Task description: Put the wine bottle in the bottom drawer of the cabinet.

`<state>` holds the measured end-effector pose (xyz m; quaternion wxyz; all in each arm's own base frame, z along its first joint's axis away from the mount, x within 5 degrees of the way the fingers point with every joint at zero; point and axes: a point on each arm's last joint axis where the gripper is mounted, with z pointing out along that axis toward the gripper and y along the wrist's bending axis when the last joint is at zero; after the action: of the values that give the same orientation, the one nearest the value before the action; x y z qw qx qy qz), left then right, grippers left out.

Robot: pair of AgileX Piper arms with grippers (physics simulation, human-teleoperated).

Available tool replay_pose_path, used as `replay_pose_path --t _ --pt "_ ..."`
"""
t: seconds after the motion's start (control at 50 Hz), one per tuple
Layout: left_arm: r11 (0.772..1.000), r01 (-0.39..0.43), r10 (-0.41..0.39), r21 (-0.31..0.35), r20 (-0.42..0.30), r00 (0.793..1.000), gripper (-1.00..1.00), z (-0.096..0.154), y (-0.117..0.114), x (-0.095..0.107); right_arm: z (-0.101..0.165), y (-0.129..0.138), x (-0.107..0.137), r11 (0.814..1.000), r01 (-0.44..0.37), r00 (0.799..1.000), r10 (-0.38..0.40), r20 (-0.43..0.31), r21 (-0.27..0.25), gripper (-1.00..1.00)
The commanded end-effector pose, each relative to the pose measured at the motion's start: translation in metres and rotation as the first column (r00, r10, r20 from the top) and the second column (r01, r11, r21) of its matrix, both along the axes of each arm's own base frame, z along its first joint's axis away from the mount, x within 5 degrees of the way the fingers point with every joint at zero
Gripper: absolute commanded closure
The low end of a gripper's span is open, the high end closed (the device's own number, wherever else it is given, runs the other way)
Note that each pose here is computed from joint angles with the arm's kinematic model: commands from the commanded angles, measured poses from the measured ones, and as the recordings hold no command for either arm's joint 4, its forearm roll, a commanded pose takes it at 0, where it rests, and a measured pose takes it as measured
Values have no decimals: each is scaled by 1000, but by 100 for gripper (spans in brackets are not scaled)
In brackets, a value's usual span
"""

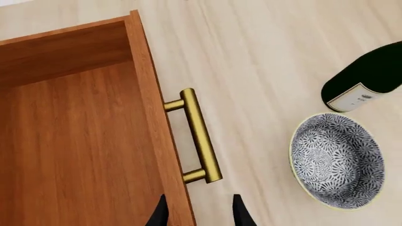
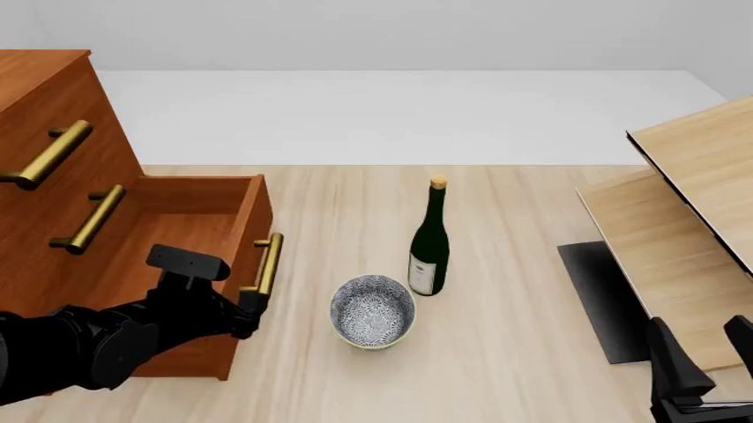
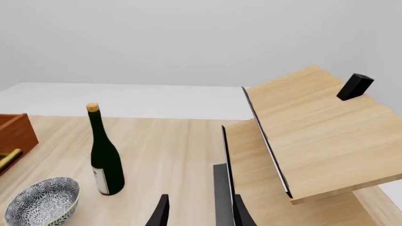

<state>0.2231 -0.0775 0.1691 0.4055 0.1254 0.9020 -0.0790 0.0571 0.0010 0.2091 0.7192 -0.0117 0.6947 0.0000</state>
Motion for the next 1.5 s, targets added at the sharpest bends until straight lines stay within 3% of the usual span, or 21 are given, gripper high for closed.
replay_pose_path --t 0.02,0.62,0.84,1.12,1.5 --pt "999 52 -52 1 17 999 -100 4 -10 -2 0 0 0 1000 -3 1000 3 -4 0 -100" --pt "992 129 -129 -5 38 991 -100 15 -24 -14 -1 0 0 1000 -7 1000 7 -8 -2 -100" --pt "990 135 -138 34 135 981 -100 67 -11 -19 -1 0 0 1000 -8 1000 8 -9 -2 -100" --pt "990 137 -139 25 240 961 -100 136 -5 -31 -1 1 0 1000 -9 1000 9 -9 -4 -100" --pt "984 180 -168 -2 355 920 -100 185 -19 -22 -1 1 0 1000 -13 1000 13 -11 -5 -100"
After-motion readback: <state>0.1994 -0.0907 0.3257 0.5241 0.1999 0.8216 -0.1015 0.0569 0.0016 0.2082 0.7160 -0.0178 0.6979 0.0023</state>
